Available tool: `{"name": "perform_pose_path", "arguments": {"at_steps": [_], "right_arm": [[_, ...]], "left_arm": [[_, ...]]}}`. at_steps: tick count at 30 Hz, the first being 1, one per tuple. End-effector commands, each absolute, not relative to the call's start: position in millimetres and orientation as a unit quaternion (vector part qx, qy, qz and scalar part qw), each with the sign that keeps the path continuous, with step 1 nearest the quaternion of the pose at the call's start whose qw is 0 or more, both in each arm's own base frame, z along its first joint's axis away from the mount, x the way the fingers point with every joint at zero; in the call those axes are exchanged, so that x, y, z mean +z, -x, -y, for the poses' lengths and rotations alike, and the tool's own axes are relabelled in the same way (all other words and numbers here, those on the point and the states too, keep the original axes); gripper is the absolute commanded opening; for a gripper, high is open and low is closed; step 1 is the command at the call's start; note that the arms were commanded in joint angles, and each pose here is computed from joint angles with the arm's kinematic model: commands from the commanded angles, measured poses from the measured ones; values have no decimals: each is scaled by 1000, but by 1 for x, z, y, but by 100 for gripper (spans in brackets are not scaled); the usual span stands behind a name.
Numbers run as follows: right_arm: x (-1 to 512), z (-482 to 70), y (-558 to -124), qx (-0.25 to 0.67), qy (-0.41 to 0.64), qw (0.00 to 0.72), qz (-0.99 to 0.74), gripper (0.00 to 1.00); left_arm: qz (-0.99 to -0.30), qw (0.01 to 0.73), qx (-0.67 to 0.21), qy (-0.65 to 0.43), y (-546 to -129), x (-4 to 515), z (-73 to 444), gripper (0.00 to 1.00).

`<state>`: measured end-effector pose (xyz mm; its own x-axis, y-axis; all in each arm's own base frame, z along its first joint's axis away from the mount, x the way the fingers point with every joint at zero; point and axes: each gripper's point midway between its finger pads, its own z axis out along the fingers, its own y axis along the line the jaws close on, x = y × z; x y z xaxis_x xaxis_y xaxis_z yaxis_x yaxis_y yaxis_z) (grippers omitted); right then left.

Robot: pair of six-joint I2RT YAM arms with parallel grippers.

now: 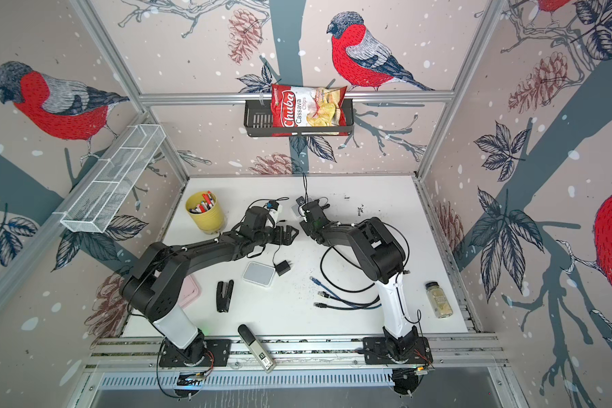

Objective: Insert the plug into the switch port
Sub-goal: 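Open both grippers and lift them away from the router, then move the right gripper down over the blue network cable plug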

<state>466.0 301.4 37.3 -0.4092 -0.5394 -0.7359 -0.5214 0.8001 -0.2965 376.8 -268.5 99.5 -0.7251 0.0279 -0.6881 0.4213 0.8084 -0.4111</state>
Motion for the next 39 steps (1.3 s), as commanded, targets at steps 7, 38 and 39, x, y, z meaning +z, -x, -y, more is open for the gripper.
{"name": "perform_pose_path", "arguments": {"at_steps": [7, 38, 39], "right_arm": [[45, -298, -460, 23, 316, 421, -850, 40], [162, -229, -370, 141, 146, 516, -832, 99], [159, -232, -362, 139, 165, 506, -835, 99]], "left_arm": [[-880, 361, -282, -123, -382, 104, 267, 97], [-877, 360, -287, -136, -381, 101, 267, 97], [-877, 360, -288, -136, -380, 101, 267, 97]]}}
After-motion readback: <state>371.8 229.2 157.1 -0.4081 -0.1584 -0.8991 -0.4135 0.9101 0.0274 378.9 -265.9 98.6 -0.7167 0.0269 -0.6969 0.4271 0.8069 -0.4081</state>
